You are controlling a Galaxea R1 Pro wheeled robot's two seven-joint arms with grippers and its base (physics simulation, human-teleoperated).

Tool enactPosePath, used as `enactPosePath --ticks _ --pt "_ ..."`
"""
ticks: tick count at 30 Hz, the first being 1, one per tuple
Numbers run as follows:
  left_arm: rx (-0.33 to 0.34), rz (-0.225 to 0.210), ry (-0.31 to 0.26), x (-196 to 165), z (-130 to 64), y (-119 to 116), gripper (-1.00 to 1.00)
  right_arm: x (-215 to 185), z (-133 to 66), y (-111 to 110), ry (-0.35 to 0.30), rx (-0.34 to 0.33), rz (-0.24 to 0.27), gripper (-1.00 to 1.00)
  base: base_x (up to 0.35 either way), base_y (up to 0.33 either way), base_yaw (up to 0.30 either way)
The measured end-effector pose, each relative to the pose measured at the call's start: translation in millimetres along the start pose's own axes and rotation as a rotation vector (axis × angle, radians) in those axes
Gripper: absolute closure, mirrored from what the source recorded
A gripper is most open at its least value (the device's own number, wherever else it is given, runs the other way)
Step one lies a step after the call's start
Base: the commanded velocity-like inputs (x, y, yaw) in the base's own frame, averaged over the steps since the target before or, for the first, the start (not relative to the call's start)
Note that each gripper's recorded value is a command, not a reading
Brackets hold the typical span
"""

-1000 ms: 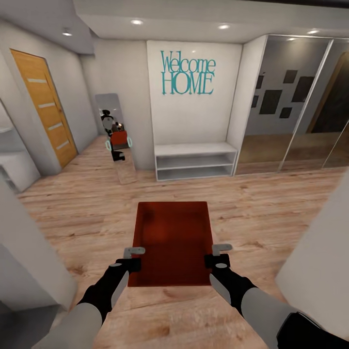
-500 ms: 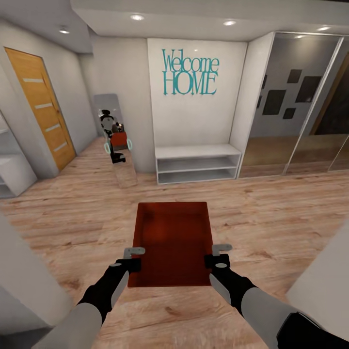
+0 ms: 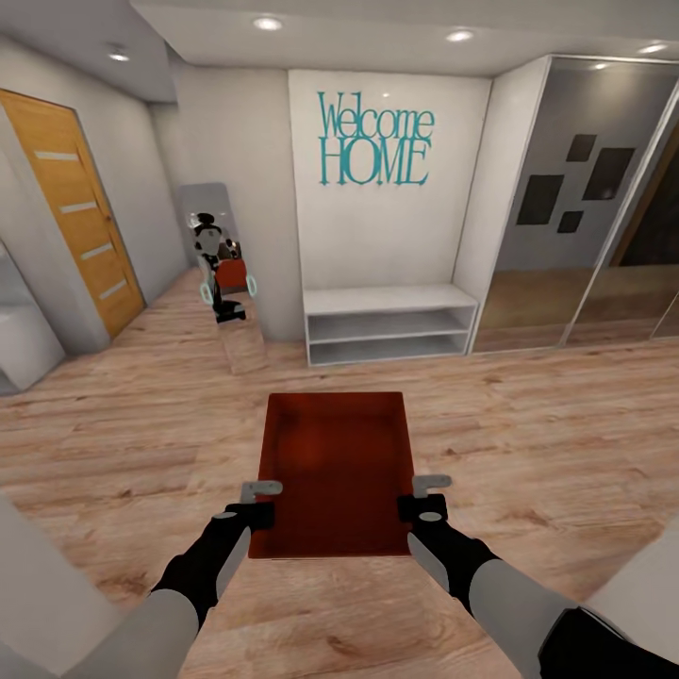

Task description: Move the two storage containers from the living room to the garage. In the garage, place one container on the floor and stack the other container on top of it (either order is fine).

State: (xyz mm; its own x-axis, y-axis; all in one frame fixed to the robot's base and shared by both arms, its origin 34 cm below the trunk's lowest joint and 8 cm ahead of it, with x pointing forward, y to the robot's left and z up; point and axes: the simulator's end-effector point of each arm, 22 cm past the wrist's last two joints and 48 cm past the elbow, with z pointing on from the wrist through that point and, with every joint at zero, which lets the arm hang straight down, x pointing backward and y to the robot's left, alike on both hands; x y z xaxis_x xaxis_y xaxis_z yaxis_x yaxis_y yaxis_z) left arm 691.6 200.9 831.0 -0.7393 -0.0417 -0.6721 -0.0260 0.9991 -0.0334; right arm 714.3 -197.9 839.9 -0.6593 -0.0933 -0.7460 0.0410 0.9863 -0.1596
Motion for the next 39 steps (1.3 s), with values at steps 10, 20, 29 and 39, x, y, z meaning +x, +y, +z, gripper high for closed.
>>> enactPosePath --ticks 10,20,29,39 --pt "0.0 -0.001 0.008 1.7 0.0 0.2 1.0 1.0 -0.1 0.2 0.007 -0.001 -0.002 1.0 0.323 0.079 0.0" --pt "0.0 -0.001 0.002 0.5 0.0 -0.1 1.0 -0.3 0.0 -0.1 0.002 -0.001 -0.001 1.0 0.323 0.079 0.0" --pt "0.0 -0.001 0.005 1.1 0.0 -0.2 1.0 0.3 0.0 -0.1 0.005 -0.001 -0.002 1.0 0.323 0.079 0.0" --pt "0.0 -0.001 0.003 0.6 0.0 -0.3 1.0 -0.1 0.0 -0.2 0.003 0.0 -0.001 1.0 0.323 0.079 0.0"
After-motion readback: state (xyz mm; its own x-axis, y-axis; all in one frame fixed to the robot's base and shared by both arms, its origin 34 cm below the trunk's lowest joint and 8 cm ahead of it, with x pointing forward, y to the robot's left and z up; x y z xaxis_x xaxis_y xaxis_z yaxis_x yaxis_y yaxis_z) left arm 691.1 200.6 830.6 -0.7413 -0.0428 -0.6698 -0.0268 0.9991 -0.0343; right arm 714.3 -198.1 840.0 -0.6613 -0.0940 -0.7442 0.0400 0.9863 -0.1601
